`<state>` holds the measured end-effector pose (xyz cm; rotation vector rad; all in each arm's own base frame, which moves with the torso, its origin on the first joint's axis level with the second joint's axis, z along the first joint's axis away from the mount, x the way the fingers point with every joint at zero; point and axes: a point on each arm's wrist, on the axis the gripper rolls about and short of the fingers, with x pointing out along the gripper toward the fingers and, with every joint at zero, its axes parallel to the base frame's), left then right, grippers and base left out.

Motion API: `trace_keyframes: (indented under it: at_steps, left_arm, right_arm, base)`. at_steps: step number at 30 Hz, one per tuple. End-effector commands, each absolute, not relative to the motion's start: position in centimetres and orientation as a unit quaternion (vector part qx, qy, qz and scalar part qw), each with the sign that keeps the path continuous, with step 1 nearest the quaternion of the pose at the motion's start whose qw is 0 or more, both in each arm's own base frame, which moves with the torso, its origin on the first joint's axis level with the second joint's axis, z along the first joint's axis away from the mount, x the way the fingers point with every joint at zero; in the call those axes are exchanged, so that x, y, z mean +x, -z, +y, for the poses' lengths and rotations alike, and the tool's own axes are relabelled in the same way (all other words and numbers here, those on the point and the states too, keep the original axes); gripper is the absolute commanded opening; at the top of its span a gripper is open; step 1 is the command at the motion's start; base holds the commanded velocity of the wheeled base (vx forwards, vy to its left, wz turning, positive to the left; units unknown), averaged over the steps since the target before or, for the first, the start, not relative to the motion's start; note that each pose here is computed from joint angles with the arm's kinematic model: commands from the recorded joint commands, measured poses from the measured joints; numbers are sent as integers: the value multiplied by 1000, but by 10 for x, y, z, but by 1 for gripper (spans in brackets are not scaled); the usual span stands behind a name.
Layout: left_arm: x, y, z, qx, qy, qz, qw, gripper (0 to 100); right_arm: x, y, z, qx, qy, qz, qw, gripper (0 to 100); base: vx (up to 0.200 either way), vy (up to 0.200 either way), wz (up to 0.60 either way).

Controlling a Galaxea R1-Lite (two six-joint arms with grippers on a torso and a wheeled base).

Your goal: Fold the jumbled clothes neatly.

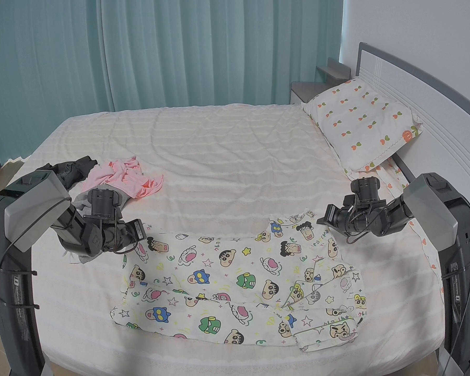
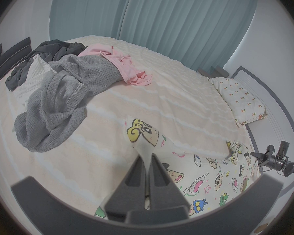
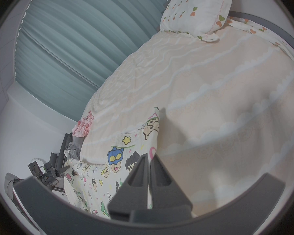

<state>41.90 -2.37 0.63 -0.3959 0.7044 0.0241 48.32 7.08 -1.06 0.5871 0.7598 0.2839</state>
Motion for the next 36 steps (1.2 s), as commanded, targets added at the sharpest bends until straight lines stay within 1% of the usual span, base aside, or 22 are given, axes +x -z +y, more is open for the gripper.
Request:
trace_keyframes:
  at_steps: [1, 5, 9, 15, 20, 27, 28, 36]
  left_arm:
    - [419, -16, -25, -193, -8, 332, 923, 0]
    - [418, -18, -25, -193, -8, 330, 924, 0]
    - [414, -24, -24, -192, -10, 327, 925, 0]
    - [410, -30, -27, -190, -6, 326, 926, 0]
    - [407, -33, -27, -190, -6, 325, 926, 0]
    - [407, -30, -26, -190, -7, 328, 925, 0]
    - [407, -30, -26, -190, -7, 328, 925, 0]
    - [408, -28, -26, -190, -7, 328, 925, 0]
  right_arm:
    - [480, -8, 67, 283, -139, 351, 882, 0]
    - [475, -14, 65, 285, -143, 354, 879, 0]
    - [464, -18, 62, 292, -160, 368, 868, 0]
    - [455, -17, 57, 296, -165, 380, 861, 0]
    - [448, -20, 56, 299, -188, 390, 851, 0]
    - [456, -1, 65, 288, -196, 399, 848, 0]
    - [456, -1, 65, 288, -196, 399, 848, 100]
    - [461, 21, 75, 278, -203, 413, 843, 100]
  base:
    - [0, 0, 0]
    - [0, 0, 0]
    - [0, 0, 0]
    - [0, 0, 0]
    - [0, 0, 0]
    - [0, 0, 0]
    - [0, 0, 0]
    - [0, 0, 0]
